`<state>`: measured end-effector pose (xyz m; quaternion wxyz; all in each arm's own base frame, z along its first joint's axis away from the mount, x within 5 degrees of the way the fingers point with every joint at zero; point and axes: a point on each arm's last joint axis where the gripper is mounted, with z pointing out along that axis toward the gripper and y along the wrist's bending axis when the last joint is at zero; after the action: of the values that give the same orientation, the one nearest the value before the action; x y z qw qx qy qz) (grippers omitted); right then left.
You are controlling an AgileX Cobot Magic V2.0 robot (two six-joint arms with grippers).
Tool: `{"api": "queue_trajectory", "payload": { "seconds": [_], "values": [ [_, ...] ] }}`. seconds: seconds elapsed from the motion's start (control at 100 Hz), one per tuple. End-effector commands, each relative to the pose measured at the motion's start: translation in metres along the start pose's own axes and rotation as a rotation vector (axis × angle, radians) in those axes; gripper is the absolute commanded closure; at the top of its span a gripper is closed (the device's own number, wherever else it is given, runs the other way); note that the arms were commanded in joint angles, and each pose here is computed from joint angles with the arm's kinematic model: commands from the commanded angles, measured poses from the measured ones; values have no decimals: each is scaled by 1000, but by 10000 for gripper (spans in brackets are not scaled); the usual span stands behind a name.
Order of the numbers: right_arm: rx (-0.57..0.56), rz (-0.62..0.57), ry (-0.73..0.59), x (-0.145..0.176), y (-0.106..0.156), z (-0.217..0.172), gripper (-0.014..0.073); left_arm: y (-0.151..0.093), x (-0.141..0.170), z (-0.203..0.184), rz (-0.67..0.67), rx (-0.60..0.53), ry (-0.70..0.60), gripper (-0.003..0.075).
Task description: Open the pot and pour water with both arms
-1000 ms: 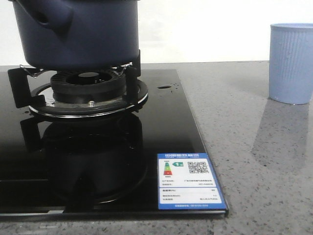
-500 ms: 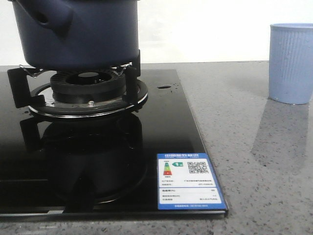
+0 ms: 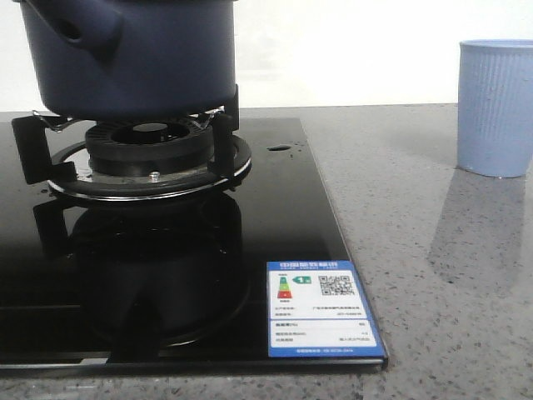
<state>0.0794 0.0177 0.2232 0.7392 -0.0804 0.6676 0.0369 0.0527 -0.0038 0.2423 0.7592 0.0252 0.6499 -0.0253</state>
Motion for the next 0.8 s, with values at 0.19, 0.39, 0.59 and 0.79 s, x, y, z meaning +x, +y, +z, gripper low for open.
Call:
{"api": "queue_trajectory", "payload": {
  "seconds": [0.19, 0.39, 0.59, 0.79],
  "values": [
    [-18, 13, -48, -10, 1, 1, 656, 3, 29, -3, -62, -52, 13, 736],
    [-18, 13, -48, -10, 1, 1, 656, 3, 31, -3, -90, -52, 41, 736],
    [-18, 13, -48, -10, 1, 1, 656, 3, 31, -3, -92, -52, 37, 736],
    [-18, 13, -48, -10, 1, 1, 656, 3, 31, -3, -92, -52, 37, 736]
  ]
}}
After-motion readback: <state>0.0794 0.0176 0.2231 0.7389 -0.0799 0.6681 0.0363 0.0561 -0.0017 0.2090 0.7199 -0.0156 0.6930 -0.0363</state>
